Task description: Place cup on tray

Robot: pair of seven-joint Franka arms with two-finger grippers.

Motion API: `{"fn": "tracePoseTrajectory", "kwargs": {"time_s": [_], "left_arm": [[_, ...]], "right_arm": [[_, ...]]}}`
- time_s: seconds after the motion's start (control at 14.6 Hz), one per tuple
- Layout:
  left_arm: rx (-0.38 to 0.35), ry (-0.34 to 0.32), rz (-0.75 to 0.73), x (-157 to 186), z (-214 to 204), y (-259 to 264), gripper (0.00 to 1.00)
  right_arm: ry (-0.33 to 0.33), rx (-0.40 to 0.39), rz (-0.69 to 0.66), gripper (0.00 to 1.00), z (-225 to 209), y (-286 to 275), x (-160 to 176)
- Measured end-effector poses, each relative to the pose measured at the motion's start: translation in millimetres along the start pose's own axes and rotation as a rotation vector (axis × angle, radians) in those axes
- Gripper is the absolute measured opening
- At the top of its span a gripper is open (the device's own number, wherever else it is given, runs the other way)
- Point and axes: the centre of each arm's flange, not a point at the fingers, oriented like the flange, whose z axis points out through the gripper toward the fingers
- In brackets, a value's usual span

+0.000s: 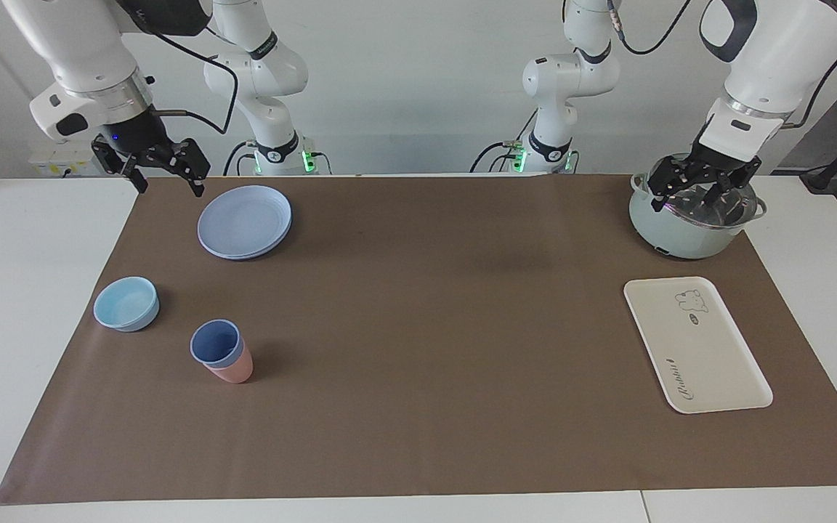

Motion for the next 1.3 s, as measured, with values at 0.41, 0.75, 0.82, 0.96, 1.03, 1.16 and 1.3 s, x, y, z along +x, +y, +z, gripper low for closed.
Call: {"fn": "tracePoseTrajectory", "kwargs": {"time_s": [0.41,0.75,0.82,0.96,1.03,1.16,1.3], "left_arm": [[0.000,-0.001,-0.008,0,0,-4,1.00],[0.000,-0.001,-0.010,0,0,-6,1.00],[0.000,-0.001,-0.011,0,0,-6,1.00],[0.000,-0.001,-0.012,0,0,-7,1.00],[0.000,-0.001,-0.012,0,0,-7,1.00],[0.001,-0.002,-0.012,0,0,-7,1.00],[0.001,-0.002,-0.012,0,0,-7,1.00]], "right_arm": [[0.015,0.001,-0.022,1.00,1,0,2],[0.154,0.032,-0.265,1.00,33,16,22],[0.180,0.036,-0.323,1.00,46,24,26],[0.225,0.048,-0.452,1.00,68,36,31],[0.259,0.068,-0.522,1.00,79,43,34],[0.325,0.123,-0.646,1.00,105,67,39],[0.395,0.222,-0.742,1.00,136,97,44]]}}
